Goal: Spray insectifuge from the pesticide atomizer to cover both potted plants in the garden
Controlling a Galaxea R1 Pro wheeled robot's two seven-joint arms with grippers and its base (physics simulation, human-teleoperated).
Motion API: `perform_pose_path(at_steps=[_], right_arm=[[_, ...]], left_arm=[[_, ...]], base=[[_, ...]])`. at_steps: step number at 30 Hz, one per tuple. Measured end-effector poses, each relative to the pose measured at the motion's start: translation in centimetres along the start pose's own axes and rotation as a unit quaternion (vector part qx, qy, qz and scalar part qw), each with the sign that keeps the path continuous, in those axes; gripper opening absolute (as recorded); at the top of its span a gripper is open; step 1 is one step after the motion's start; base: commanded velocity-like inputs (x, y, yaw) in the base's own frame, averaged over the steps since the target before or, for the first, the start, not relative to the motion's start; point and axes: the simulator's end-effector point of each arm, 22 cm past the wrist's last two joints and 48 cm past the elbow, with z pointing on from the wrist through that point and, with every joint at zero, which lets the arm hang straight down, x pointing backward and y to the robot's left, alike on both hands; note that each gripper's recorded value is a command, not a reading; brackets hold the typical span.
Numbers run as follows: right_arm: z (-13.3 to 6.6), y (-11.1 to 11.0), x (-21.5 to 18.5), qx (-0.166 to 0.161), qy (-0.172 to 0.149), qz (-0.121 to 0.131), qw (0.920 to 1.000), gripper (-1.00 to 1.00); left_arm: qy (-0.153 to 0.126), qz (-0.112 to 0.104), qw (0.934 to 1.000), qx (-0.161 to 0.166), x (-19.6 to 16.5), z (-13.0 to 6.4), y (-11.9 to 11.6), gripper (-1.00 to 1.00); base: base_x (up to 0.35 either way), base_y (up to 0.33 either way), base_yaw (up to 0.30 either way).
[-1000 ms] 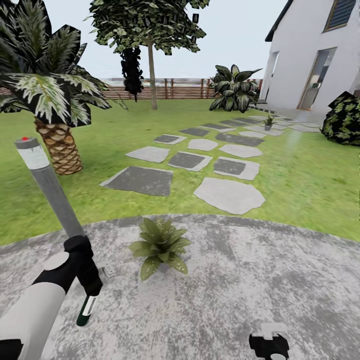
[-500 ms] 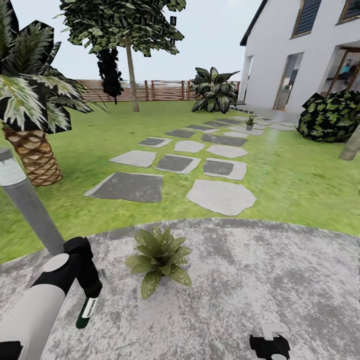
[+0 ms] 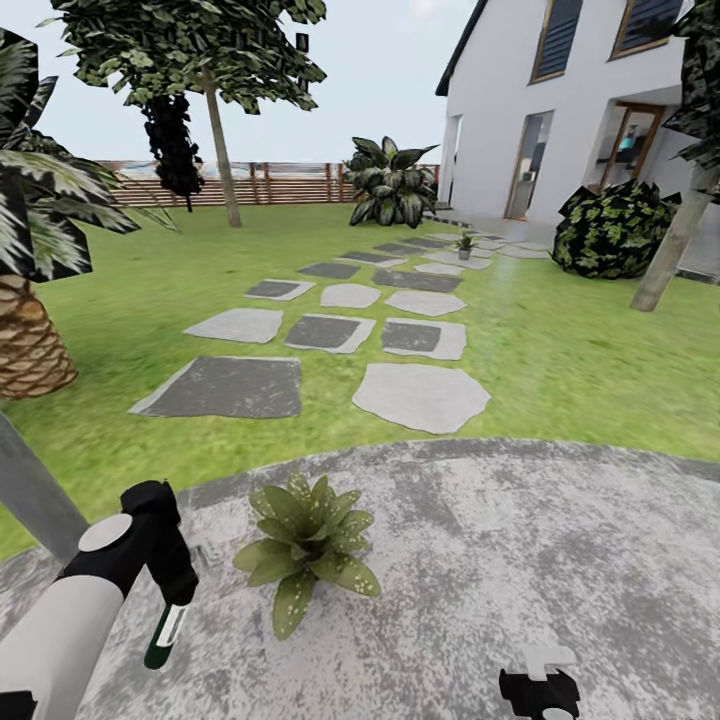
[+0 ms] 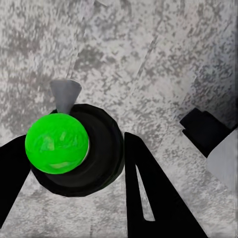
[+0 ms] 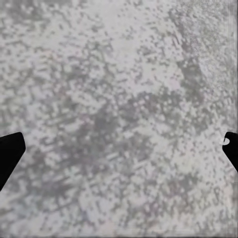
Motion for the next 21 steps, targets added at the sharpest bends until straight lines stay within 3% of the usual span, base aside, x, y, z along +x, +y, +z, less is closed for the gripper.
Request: perform_pose_path(at_steps=[2,5,9,14,21], right_arm=[[0.0,-0.1,0.1,0.000,0.000,-0.001,1.0000,1.00],[0.0,-0.2,0.2,0.001,0.001,-0.003,1.0000,1.00],[0.0,-0.2,0.2,0.001,0.001,-0.004,1.0000,1.00],[0.0,-0.1,0.1,0.000,0.000,-0.002,1.0000,1.00],[0.0,-0.1,0.1,0.000,0.000,-0.002,1.0000,1.00]], left_arm=[[-0.005,-0.001,0.9996,0.029,0.5,1.8,-1.8,-1.00],[-0.031,-0.006,0.9991,0.030,0.1,2.8,-2.1,-1.00],[-0.037,-0.014,0.9989,0.025,0.7,2.9,-1.4,-1.00],[-0.040,-0.019,0.9988,0.020,0.4,2.9,-1.3,-1.00],[-0.041,-0.018,0.9988,0.021,0.1,2.9,-1.5,-1.00]], base=[[0.001,0.001,-0.011],[0.000,0.000,-0.002],[-0.025,0.030,0.000],[-0.054,0.236,-0.015],[0.155,0.193,-0.231]])
